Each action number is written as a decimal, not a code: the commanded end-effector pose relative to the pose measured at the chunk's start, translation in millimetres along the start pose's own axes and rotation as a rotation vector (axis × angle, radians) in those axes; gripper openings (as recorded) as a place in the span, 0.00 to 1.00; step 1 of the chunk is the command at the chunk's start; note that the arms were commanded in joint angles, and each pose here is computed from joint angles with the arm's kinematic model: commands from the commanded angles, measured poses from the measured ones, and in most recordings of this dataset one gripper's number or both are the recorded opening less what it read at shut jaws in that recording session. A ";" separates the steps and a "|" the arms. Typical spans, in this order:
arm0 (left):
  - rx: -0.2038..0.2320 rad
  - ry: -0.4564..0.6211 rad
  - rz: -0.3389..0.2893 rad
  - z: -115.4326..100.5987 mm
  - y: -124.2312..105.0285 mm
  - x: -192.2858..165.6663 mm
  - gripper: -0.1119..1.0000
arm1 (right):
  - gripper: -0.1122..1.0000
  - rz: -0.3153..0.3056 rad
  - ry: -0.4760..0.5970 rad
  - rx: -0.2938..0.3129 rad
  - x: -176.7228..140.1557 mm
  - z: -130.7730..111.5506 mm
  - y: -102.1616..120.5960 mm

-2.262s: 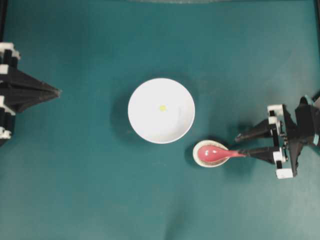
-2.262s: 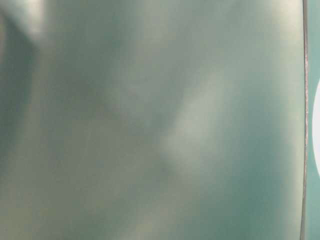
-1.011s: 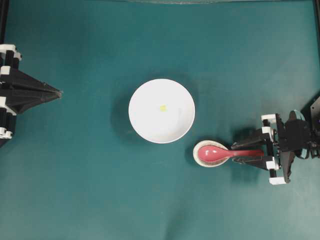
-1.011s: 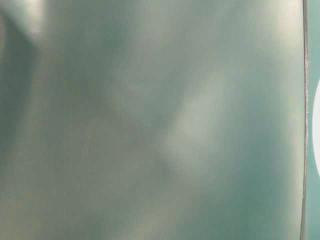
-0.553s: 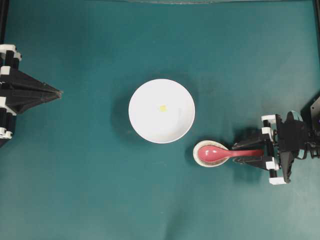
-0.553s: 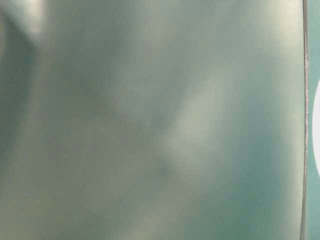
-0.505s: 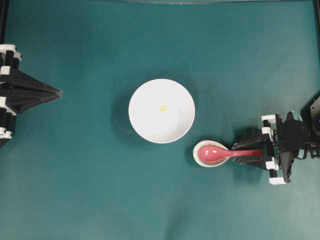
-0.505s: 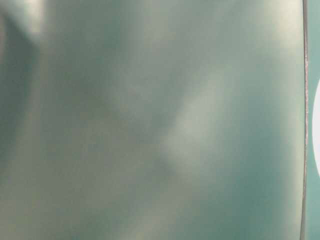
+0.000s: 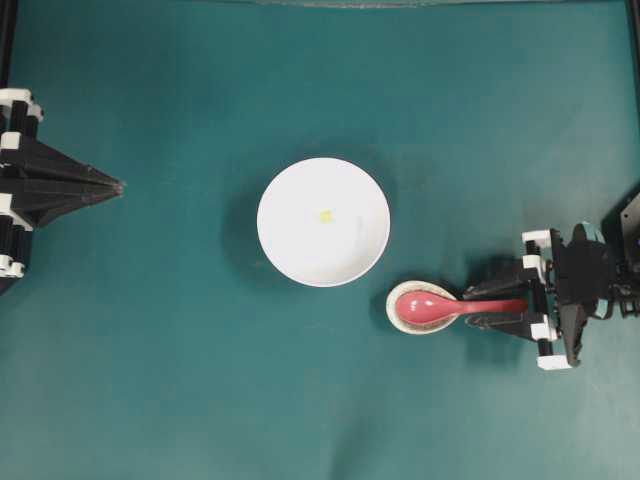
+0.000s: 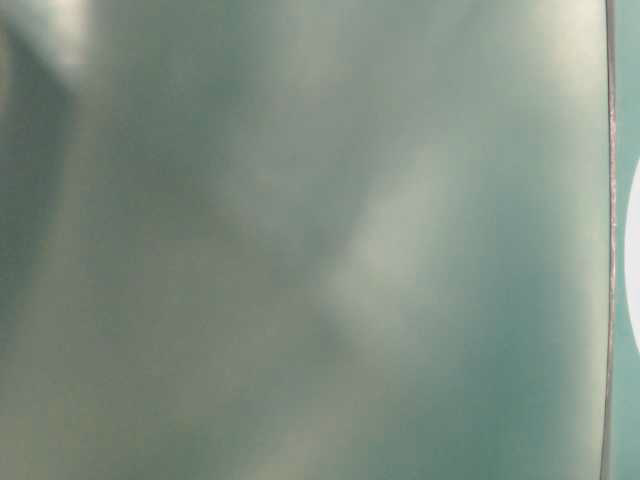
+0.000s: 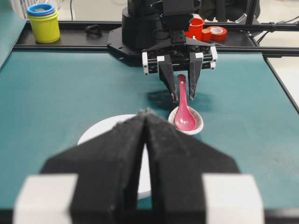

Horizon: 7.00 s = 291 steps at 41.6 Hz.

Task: Scoop the yellow hexagonal prism block from the bowl with a spoon using the right arm.
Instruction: 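Close the right gripper on the pink spoon handle, then lift the spoon from the dish and carry it over the white bowl, then lower the spoon into the bowl and push it under the yellow block, then raise the spoon with the yellow block resting on it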

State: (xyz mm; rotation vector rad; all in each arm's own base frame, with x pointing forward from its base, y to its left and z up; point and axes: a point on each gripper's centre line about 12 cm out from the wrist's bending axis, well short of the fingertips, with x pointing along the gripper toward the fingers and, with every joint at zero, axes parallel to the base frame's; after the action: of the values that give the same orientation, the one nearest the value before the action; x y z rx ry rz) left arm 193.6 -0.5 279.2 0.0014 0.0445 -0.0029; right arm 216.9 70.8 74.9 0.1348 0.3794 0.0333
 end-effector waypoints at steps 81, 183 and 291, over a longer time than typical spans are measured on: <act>0.005 -0.034 -0.002 12.2 -0.3 -0.1 0.10 | 0.31 -0.078 0.184 0.029 12.3 186.7 -61.9; 0.012 -0.023 0.000 11.9 0.0 -1.3 0.10 | 0.31 -0.081 0.735 -0.004 101.2 184.2 -102.3; 0.008 -0.014 -0.001 9.9 -0.3 -0.3 0.10 | 0.31 -0.095 0.385 -0.054 123.3 217.2 -85.1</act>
State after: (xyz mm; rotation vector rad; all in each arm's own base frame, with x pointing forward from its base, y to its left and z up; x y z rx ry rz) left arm 190.7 -0.4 280.6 0.0107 0.0475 -0.0029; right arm 413.4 -33.9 196.0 0.0535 0.8473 -0.0175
